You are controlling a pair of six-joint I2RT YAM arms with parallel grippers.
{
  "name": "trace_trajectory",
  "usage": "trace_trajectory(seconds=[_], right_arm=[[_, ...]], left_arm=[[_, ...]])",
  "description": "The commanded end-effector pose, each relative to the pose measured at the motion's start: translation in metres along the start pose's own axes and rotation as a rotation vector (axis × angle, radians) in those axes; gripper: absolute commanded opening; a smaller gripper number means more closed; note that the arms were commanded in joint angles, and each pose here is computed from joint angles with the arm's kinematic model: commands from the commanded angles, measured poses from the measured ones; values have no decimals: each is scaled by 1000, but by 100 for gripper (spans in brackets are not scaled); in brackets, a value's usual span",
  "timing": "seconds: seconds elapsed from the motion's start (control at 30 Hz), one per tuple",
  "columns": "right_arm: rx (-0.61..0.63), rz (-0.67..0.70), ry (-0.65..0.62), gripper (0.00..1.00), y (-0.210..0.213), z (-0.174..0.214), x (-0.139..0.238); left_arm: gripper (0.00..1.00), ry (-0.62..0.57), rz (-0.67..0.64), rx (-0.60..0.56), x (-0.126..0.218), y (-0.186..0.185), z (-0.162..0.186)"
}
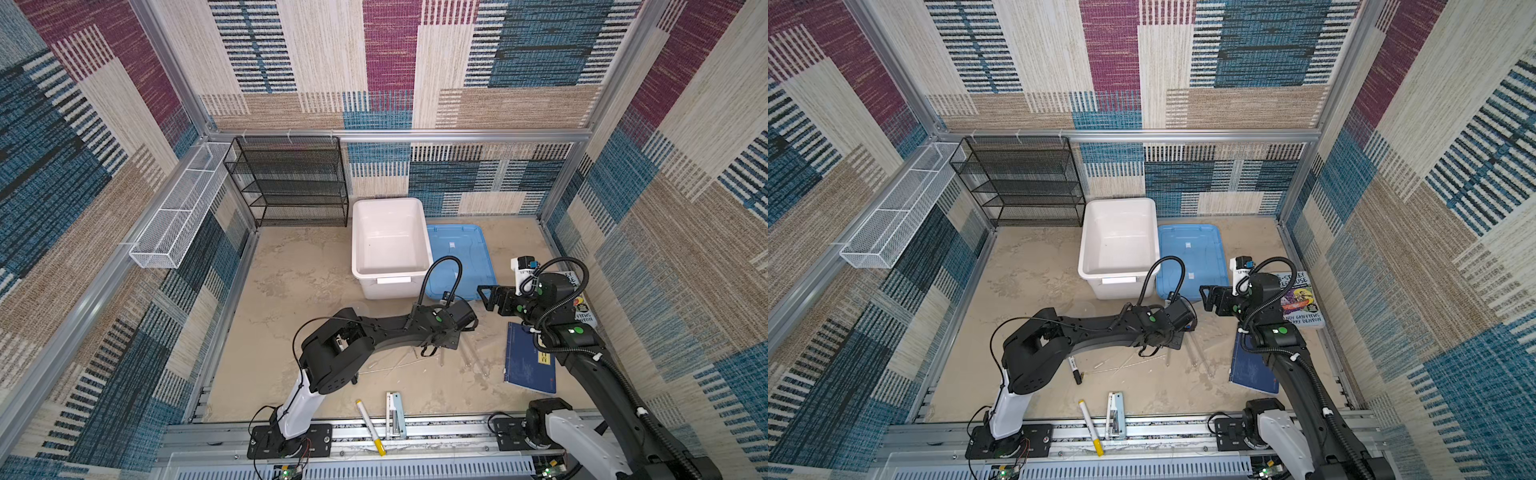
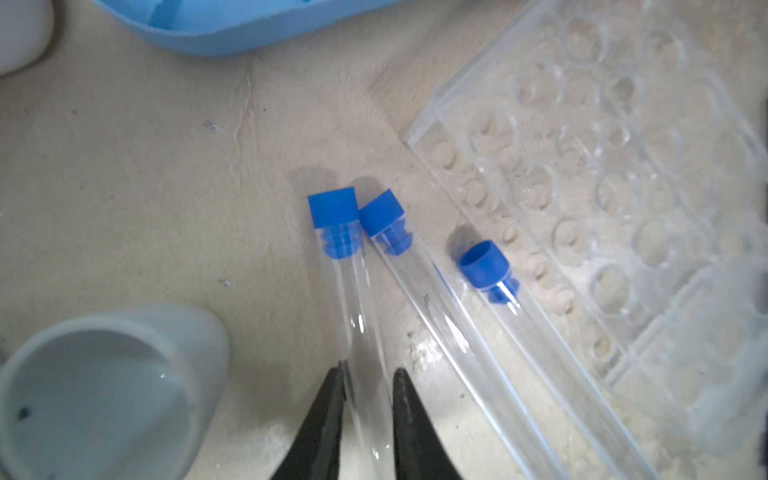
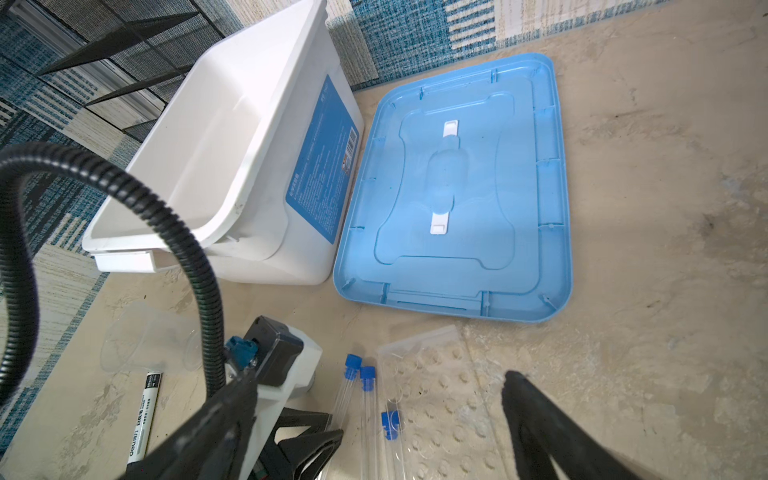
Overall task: Organize the chemistry lab equipment
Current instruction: 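Lower the left gripper onto a blue-capped test tube and grasp it, then lift the tube upright with the left gripper while the right gripper approaches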
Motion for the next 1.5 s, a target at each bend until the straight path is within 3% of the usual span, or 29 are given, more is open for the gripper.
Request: trace_trajectory(seconds=[0.0, 0.13, 0.33, 0.43, 0.83, 1.1, 1.27, 1.47], right_arm=[[2, -25, -17, 94, 2, -5, -3], [-6, -37, 5, 94, 1, -3, -8], [-5, -23, 11, 94, 0, -4, -9], [-5, -19, 10, 94, 0, -5, -8], [-6, 0, 3, 94, -1, -7, -8], [2, 4, -7, 94, -2, -6, -7], [4, -10, -5, 94, 0, -10, -8], [2, -21, -11, 94, 3, -13, -5]], left_arm=[[24, -85, 52, 9, 7, -4, -11], [23, -98, 13, 0, 7, 2, -11], [30, -25, -37, -52, 1, -1, -6], [30, 12, -103, -76, 4, 3, -6], [30, 192, -130, -194, -1, 2, 17], [30, 206, -122, -210, -8, -9, 12], [23, 206, -149, -166, -11, -3, 10], [20, 97, -77, -131, 7, -3, -7]])
Point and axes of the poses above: each gripper's point midway between its finger pads, its own x axis back along the fingers, its own y axis along the line the jaws close on, z = x × y, the point moved 8 cm from there along x, back along the fingers, and after that the axes turned 3 degrees about x, right-handed, at the moved point
